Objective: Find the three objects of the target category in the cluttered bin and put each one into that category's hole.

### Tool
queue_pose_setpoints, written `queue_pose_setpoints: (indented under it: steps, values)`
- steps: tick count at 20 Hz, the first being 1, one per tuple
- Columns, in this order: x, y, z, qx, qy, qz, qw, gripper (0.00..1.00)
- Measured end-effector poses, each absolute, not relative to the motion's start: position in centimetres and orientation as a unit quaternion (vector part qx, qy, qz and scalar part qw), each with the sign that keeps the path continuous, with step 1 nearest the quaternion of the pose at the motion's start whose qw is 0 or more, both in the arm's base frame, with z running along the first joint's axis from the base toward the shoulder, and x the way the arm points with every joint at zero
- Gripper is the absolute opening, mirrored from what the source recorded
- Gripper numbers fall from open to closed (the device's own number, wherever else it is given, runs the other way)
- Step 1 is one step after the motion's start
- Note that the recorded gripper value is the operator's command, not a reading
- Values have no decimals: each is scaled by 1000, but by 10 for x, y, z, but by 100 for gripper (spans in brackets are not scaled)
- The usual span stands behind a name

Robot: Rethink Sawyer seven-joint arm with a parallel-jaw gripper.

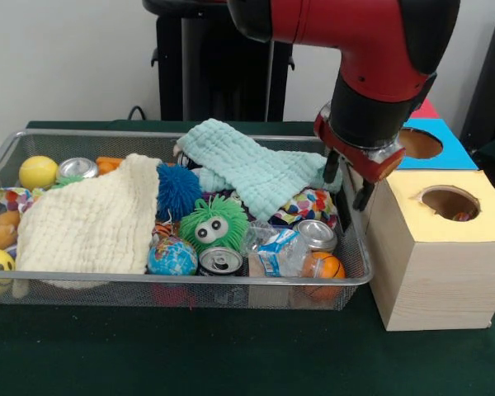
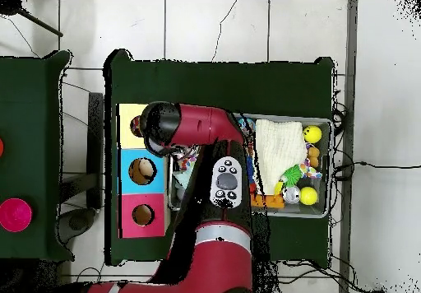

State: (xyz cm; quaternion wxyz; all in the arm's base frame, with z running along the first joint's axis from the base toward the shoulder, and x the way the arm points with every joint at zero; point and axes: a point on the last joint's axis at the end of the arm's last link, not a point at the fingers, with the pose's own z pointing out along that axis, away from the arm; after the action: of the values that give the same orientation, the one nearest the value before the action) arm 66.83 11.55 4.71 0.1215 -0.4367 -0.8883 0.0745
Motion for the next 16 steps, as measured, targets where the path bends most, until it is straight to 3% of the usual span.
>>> queue_pose_setpoints:
  steps: [8, 16]
  values:
    - [637, 122, 84, -437, -888, 74, 126, 100]
    - [624, 106, 78, -451, -885, 63, 98, 100]
